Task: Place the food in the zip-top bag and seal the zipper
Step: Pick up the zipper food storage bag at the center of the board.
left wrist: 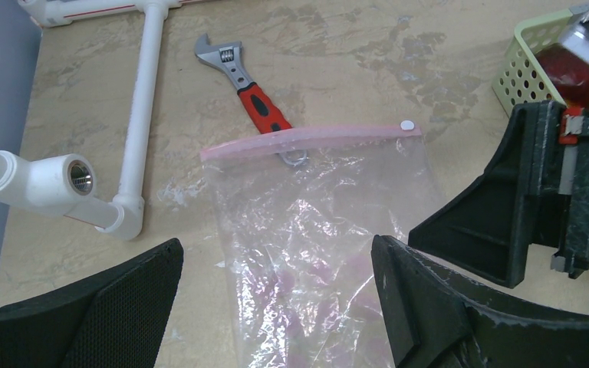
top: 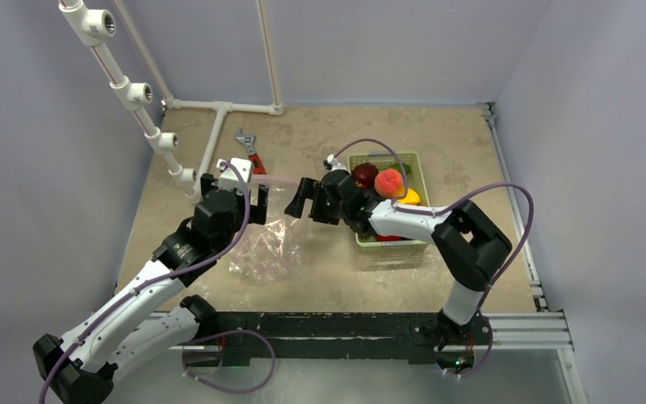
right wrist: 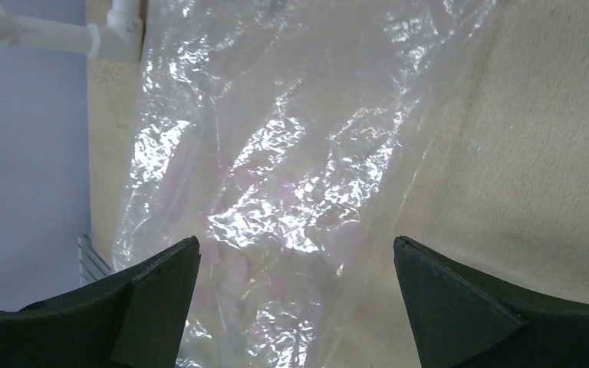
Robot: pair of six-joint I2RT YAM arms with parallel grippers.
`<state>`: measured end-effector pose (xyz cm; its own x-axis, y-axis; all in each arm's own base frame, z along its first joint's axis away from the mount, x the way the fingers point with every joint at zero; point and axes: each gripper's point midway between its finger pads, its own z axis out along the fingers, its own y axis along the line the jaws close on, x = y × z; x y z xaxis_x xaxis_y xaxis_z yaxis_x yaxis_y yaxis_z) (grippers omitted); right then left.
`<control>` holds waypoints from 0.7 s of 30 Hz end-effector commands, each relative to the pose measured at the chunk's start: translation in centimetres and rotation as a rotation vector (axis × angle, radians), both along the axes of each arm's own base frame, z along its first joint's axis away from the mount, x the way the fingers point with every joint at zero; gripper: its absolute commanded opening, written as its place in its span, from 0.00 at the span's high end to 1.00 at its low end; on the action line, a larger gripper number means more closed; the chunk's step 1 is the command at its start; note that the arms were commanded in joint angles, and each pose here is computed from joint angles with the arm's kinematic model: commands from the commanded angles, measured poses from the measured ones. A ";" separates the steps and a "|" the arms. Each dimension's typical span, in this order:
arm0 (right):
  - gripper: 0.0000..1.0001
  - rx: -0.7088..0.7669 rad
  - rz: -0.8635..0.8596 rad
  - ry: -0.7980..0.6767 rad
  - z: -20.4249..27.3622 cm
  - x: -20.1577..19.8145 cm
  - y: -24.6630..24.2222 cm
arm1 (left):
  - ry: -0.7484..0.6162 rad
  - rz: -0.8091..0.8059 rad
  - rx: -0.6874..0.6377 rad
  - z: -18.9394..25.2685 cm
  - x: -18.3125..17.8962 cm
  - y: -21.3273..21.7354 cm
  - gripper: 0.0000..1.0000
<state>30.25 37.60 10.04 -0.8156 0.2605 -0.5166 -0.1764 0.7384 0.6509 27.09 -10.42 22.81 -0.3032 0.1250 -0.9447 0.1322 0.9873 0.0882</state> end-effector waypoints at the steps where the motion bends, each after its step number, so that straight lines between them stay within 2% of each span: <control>1: 0.01 0.100 -0.002 0.039 0.2 -0.3 1.5 | -0.042 0.007 -0.046 1.9 0.1 -0.1 0.09; 10: 0.04 0.135 -0.014 0.077 -0.7 -0.4 2.0 | -0.042 0.005 -0.048 2.0 0.0 -0.2 0.09; 21: 0.20 0.147 0.012 0.086 -1.5 -0.4 2.8 | -0.044 0.006 -0.049 2.0 0.0 -0.1 0.09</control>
<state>29.80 39.48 8.19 -0.8579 0.3171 -0.4043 -0.1063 0.6603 0.7434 27.04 -10.39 22.93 -0.2999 0.1223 -0.9461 0.1322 0.9875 0.0857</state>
